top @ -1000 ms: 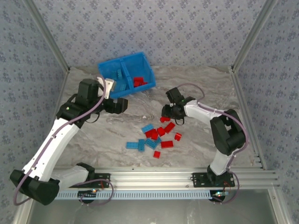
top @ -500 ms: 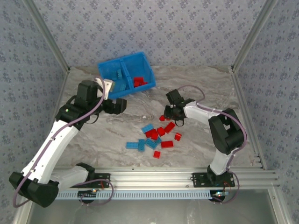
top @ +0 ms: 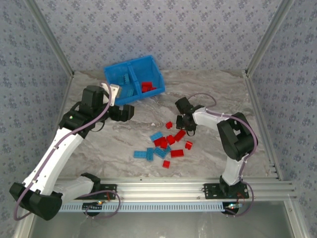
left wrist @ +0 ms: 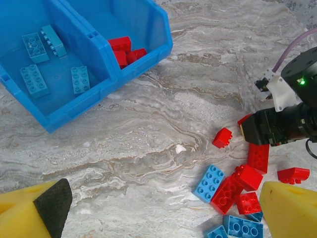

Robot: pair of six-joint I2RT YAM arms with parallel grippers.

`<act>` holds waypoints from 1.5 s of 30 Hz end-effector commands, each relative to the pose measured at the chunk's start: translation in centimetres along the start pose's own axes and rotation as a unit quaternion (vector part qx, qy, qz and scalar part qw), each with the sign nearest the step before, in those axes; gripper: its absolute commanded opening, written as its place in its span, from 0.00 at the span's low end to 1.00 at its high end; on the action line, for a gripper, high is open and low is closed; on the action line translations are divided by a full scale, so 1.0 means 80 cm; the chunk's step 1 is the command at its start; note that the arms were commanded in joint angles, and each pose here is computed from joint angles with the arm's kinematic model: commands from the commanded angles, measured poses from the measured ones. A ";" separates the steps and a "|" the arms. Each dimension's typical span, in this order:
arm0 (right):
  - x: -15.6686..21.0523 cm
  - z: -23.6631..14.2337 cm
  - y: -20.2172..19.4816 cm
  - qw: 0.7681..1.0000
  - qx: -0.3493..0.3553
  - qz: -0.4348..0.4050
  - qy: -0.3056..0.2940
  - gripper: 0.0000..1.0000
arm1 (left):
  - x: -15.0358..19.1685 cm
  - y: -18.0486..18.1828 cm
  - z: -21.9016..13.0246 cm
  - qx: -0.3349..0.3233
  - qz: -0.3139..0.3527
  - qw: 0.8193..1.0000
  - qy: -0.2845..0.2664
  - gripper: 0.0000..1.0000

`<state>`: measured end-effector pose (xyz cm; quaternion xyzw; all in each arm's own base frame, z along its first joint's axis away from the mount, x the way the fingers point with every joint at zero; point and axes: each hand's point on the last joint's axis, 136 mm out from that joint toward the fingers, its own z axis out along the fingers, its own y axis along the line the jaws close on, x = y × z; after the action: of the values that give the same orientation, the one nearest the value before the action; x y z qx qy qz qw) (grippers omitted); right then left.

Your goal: Sort the legos into containers by color

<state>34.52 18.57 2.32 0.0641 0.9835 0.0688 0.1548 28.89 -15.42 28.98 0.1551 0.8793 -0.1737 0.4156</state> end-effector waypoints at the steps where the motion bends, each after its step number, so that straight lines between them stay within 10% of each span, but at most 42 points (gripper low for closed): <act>1: 0.006 0.007 0.002 1.000 0.013 -0.007 0.018 0.31 | -0.005 0.005 -0.005 -0.007 0.006 1.000 -0.014 0.99; 10: -0.024 -0.105 0.021 0.994 -0.003 -0.050 -0.099 0.21 | -0.006 0.001 -0.008 0.002 0.007 1.000 -0.020 0.99; 20: -0.060 -0.264 0.153 0.947 -0.202 -0.111 -0.224 0.22 | -0.011 -0.027 -0.022 0.065 0.023 0.996 -0.053 0.99; 45: -0.288 0.010 0.291 0.957 -0.191 -0.065 -0.209 0.28 | -0.002 -0.011 -0.014 0.031 0.019 0.999 -0.038 0.99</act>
<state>58.38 37.47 10.95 -0.0303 0.9080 0.1941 0.3701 27.45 -16.12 29.50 0.1795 0.8582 -0.2073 0.4340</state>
